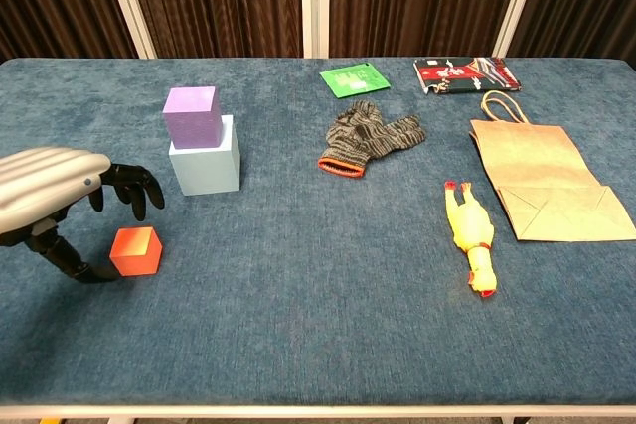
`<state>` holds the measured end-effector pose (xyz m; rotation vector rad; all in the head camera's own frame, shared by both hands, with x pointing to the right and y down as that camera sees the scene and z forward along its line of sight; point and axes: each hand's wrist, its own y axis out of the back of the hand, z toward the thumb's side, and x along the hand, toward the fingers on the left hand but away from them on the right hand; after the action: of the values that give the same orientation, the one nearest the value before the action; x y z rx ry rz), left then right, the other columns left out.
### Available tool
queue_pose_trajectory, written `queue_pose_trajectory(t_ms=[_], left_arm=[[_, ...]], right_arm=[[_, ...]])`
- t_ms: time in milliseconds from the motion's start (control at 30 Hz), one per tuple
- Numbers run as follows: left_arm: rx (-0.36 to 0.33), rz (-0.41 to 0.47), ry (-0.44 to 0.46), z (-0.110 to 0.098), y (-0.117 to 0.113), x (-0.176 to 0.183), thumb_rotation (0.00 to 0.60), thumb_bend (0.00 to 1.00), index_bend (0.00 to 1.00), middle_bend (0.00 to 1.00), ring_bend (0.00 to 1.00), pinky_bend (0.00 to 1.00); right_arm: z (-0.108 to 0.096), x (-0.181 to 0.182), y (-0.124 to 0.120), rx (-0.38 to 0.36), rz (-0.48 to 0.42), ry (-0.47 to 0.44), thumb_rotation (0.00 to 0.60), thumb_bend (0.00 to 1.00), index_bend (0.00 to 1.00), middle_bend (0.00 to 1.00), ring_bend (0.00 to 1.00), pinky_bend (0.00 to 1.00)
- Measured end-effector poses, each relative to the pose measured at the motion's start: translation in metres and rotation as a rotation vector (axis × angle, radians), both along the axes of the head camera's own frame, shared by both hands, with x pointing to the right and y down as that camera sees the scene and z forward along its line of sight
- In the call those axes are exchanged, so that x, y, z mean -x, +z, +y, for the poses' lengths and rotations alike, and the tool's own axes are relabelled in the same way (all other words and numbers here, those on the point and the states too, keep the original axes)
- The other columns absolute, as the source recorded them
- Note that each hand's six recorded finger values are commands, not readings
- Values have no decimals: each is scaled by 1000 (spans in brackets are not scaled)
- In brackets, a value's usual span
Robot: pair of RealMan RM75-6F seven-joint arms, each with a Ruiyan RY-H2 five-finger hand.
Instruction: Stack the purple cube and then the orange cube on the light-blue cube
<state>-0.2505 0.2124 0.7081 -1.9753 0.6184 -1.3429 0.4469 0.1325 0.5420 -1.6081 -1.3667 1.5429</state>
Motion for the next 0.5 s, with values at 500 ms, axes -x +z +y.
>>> queue_pose_trajectory(t_ms=[500], left_arm=[[17,-6,-33,-1,9,-1,600,272,397,565,345,415]], right_arm=[[-1,-1,0,-3,0,7,600,153,20,60,0,0]])
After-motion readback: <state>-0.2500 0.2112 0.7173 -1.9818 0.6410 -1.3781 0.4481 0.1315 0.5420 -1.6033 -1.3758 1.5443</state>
